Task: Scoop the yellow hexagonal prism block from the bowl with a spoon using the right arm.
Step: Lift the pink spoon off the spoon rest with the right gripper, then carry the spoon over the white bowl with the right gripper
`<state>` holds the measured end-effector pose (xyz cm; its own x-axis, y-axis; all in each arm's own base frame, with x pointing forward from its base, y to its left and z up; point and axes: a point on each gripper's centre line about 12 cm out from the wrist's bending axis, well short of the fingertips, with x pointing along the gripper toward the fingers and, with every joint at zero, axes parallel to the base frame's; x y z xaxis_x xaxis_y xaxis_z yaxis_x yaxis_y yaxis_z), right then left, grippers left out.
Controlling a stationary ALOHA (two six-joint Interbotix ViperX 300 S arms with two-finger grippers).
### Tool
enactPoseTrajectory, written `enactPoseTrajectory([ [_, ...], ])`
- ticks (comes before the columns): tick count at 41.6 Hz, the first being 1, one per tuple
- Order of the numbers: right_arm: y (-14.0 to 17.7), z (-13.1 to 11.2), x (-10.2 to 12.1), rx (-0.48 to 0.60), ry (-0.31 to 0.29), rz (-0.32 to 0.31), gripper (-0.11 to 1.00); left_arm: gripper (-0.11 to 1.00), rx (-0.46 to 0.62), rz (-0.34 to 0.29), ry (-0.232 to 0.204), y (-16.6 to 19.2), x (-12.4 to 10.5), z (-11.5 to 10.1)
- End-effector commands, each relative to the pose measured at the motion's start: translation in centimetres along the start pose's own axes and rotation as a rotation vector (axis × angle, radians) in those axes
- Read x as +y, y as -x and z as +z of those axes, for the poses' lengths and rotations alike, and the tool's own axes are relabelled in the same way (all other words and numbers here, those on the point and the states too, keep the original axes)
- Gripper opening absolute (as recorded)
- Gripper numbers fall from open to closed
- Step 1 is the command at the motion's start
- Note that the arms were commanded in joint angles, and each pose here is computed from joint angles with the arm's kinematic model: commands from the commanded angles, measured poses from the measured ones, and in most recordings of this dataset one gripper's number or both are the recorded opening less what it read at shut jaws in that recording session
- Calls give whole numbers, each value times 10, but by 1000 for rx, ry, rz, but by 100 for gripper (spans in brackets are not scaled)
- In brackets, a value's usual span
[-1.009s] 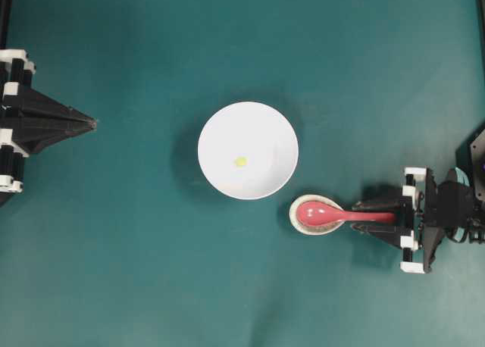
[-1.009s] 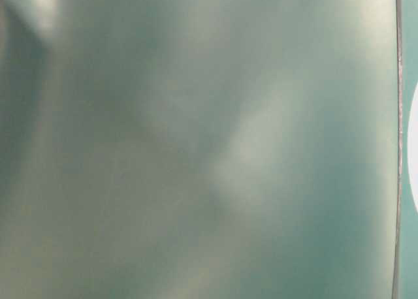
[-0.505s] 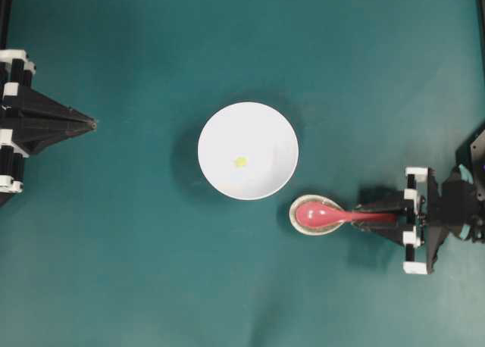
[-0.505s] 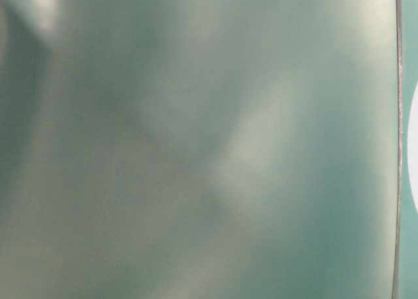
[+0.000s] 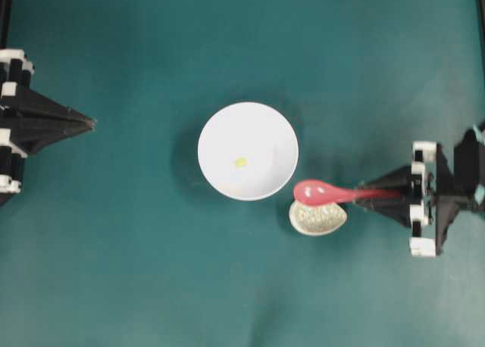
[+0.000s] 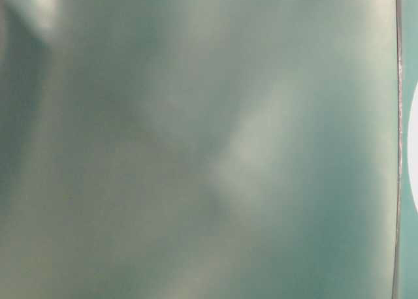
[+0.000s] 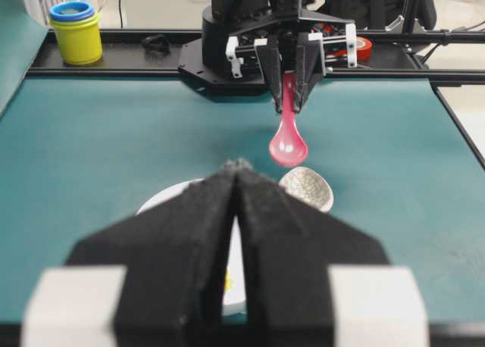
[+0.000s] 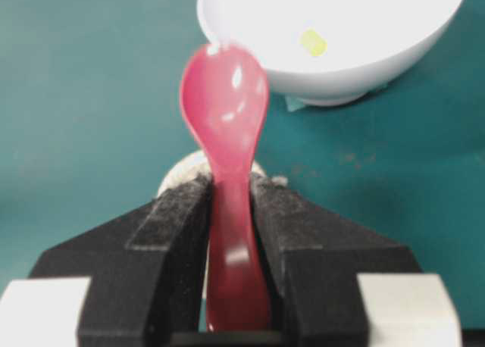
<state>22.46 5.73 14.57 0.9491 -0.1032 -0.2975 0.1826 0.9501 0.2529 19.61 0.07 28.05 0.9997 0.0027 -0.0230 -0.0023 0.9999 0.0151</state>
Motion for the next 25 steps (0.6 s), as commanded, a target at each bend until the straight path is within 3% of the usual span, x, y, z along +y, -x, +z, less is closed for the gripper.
enactPoseTrajectory([
  [1,-3,23,1,12,-50,14,22,0,-29,1,-5,-2,0,10],
  [25,-29,110,-30,249,-193,46,22,0,-34,1,-5,-1,0,11],
])
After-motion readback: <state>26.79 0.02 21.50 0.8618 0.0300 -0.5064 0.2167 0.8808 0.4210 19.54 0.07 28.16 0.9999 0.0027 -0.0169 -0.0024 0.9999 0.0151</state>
